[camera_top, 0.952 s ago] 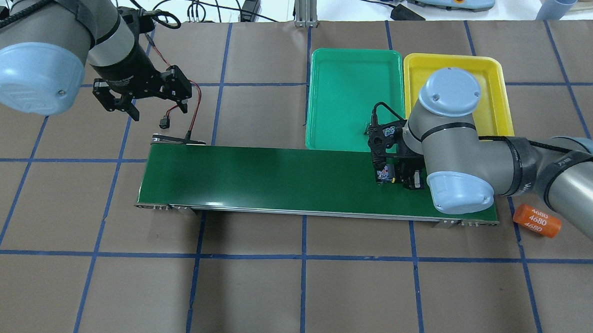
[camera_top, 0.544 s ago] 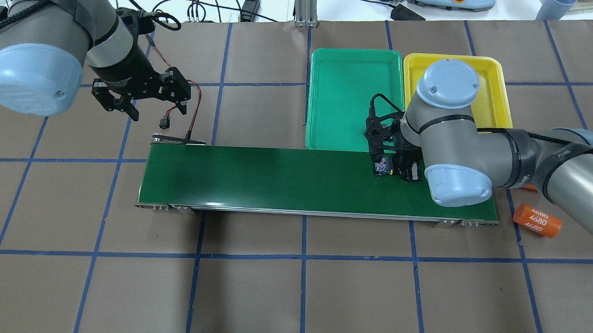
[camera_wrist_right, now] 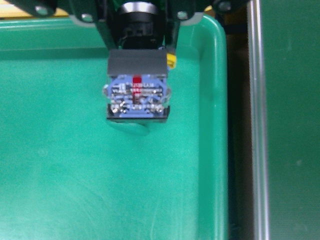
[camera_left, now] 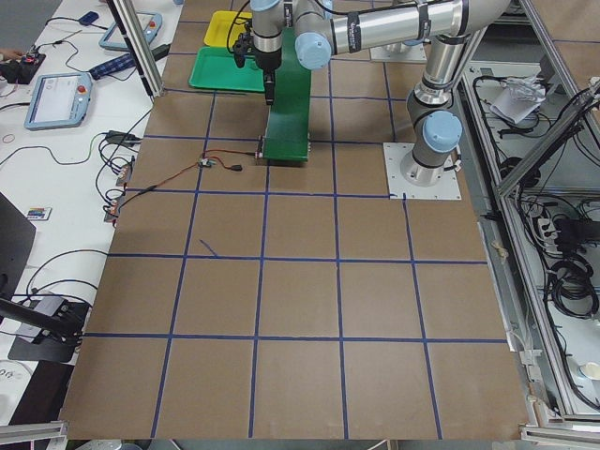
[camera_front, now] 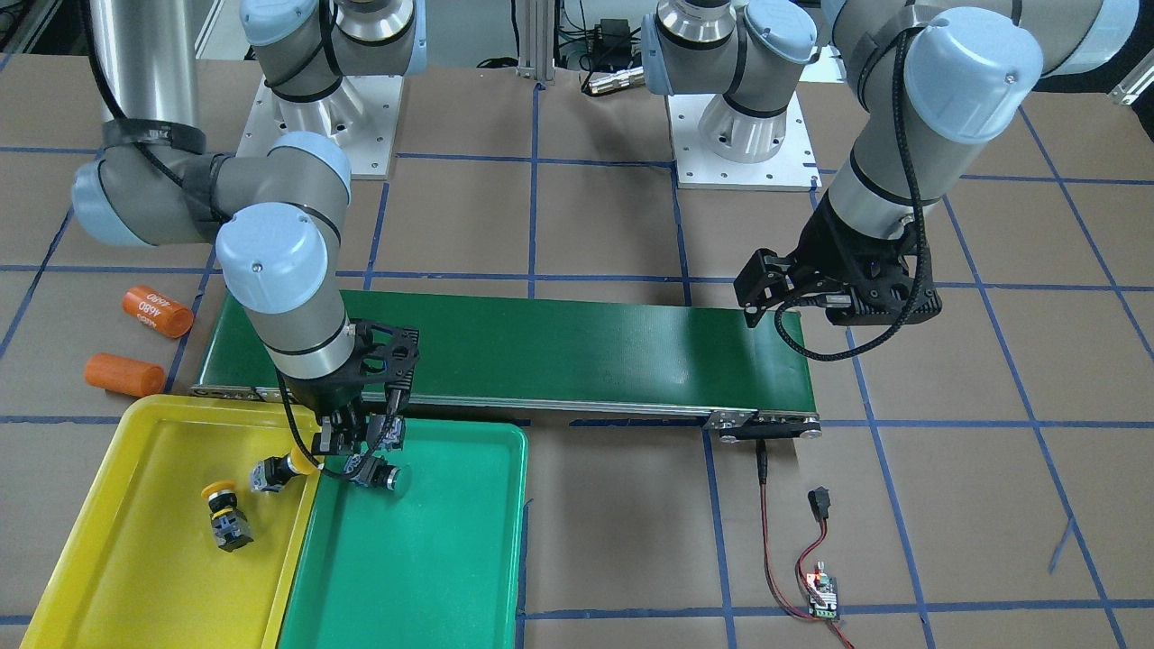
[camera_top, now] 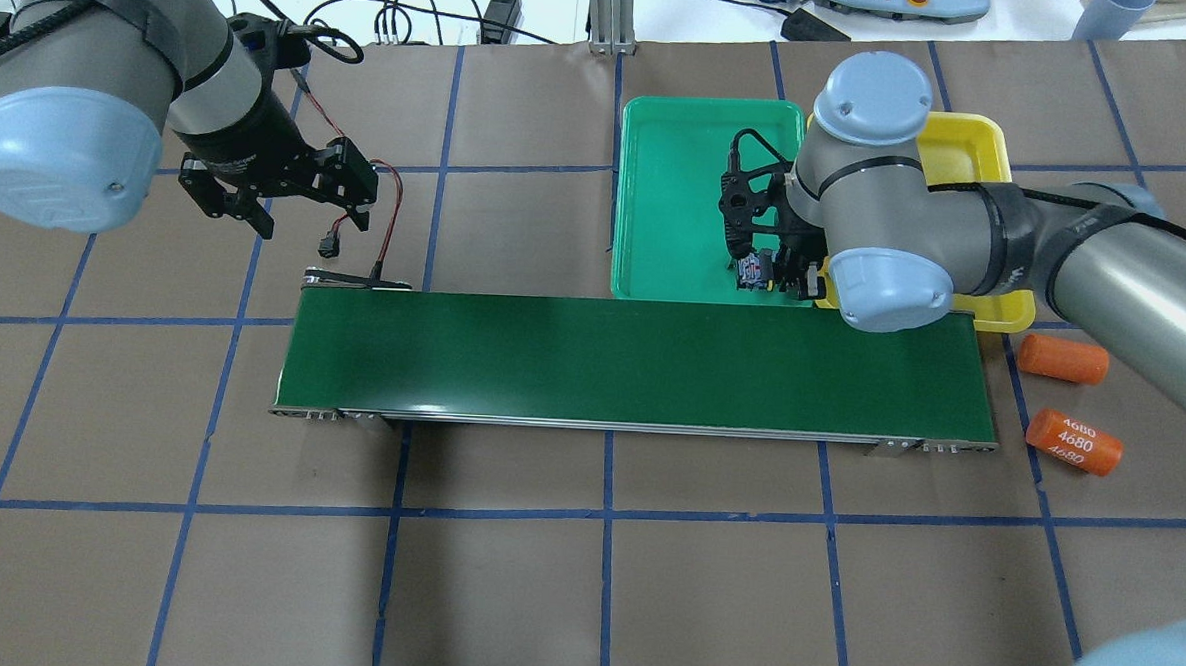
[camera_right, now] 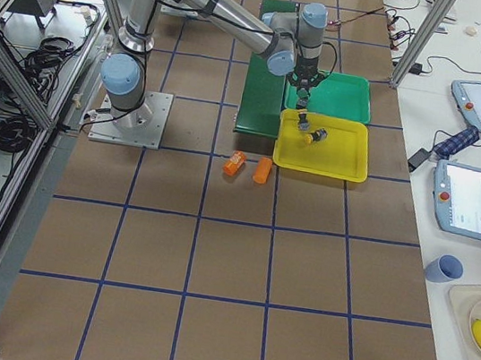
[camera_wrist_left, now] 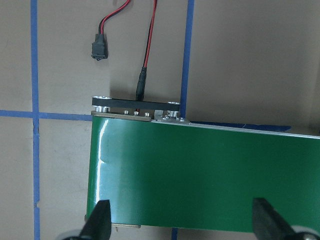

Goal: Sort buttons by color to trays
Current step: 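Place green-capped button in green tray with right gripper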

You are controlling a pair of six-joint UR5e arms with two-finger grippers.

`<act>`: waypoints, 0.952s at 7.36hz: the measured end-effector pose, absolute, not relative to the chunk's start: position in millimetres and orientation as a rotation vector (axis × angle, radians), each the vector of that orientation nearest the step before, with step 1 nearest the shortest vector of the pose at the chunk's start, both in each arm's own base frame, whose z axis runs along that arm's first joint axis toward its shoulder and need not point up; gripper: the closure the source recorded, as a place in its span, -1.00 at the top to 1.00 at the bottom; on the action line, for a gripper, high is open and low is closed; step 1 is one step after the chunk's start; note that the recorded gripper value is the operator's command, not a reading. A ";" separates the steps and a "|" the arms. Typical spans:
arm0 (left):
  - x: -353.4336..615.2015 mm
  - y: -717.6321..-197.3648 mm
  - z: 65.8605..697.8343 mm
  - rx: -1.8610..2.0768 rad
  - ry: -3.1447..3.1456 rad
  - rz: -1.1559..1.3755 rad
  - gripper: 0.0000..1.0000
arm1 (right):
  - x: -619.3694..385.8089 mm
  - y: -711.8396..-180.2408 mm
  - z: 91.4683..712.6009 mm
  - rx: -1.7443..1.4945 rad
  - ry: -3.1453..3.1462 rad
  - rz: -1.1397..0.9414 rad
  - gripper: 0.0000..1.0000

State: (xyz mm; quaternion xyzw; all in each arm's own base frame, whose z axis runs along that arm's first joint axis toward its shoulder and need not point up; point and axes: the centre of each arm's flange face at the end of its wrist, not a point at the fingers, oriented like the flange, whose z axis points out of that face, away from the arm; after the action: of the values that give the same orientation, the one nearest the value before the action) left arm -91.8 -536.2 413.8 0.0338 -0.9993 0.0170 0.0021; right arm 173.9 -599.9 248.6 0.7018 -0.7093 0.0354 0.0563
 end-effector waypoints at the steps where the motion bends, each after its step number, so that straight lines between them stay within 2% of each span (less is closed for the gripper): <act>1: -89.8 -537.7 414.9 0.107 -3.153 0.060 1.00 | 173.6 -603.4 247.3 2.125 -2.158 0.098 1.00; 3: -88.3 -539.7 413.9 0.105 -3.166 0.096 1.00 | 175.1 -596.4 266.2 2.133 -2.167 0.084 1.00; 7: -82.5 -539.9 412.0 0.107 -3.230 0.109 1.00 | 227.2 -545.9 355.7 2.068 -2.234 0.199 1.00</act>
State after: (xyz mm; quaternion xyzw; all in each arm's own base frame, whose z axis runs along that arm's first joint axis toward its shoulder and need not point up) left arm -82.5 -539.9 412.0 0.0329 -0.9978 0.0336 -0.0462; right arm 227.2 -545.9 355.7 0.6771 -0.7316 0.0652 0.0454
